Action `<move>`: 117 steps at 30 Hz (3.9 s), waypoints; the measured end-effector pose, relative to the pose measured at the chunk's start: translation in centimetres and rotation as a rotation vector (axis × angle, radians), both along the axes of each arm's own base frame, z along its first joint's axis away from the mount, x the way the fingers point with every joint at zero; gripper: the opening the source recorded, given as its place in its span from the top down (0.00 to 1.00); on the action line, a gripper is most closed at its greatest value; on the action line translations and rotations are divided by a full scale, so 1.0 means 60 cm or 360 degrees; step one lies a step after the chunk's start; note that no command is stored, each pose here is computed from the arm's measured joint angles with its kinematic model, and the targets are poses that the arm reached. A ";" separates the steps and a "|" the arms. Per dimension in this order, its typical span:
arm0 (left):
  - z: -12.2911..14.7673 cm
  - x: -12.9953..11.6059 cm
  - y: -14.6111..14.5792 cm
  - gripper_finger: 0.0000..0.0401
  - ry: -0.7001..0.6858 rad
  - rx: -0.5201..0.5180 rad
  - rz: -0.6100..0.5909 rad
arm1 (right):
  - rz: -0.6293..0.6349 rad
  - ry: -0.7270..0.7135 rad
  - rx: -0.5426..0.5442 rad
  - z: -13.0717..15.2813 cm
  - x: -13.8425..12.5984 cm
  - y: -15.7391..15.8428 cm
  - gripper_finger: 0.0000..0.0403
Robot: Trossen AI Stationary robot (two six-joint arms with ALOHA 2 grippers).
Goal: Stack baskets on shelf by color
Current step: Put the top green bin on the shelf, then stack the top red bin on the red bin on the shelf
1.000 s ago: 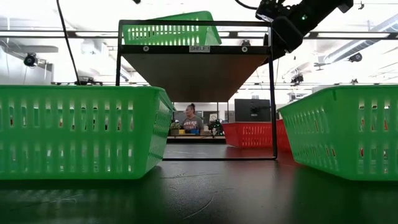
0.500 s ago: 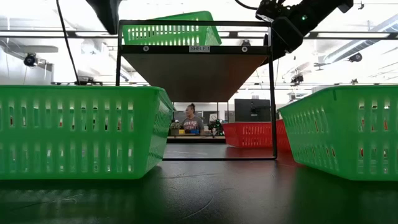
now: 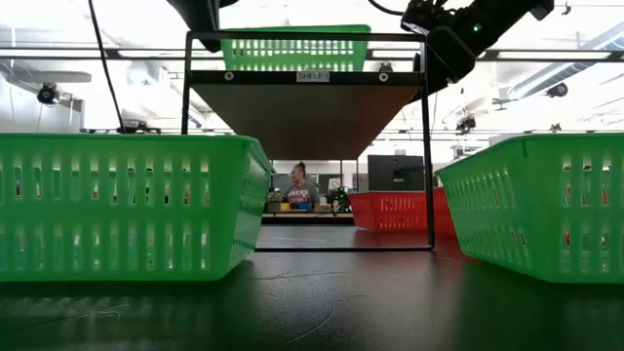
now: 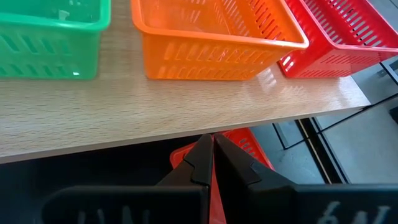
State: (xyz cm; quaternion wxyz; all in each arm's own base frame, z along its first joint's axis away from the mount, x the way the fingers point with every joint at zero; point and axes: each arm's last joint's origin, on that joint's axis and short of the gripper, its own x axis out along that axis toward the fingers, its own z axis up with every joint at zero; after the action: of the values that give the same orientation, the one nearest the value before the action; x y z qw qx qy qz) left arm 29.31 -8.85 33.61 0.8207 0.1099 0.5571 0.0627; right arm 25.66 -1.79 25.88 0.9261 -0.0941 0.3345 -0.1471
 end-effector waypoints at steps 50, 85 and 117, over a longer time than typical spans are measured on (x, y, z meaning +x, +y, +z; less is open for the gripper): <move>-0.026 -0.093 0.092 0.98 -0.0374 0.0524 -0.0051 | 0.0070 0.0258 0.0427 -0.024 -0.024 -0.033 0.98; -0.064 -0.189 0.117 0.98 -0.1038 0.0806 -0.0070 | -0.0013 0.0115 0.0420 -0.083 -0.022 -0.058 0.56; -0.065 -0.192 0.118 0.98 -0.1075 0.0791 -0.0054 | -0.0121 0.0259 0.0294 -0.139 -0.033 -0.074 0.57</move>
State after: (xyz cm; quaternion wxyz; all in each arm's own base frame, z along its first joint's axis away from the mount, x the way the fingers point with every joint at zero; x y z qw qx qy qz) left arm 17.76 -1.78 29.71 0.9068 0.2868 0.2227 0.2142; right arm 23.66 -6.26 17.57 0.8943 -0.0073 0.4240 -0.1427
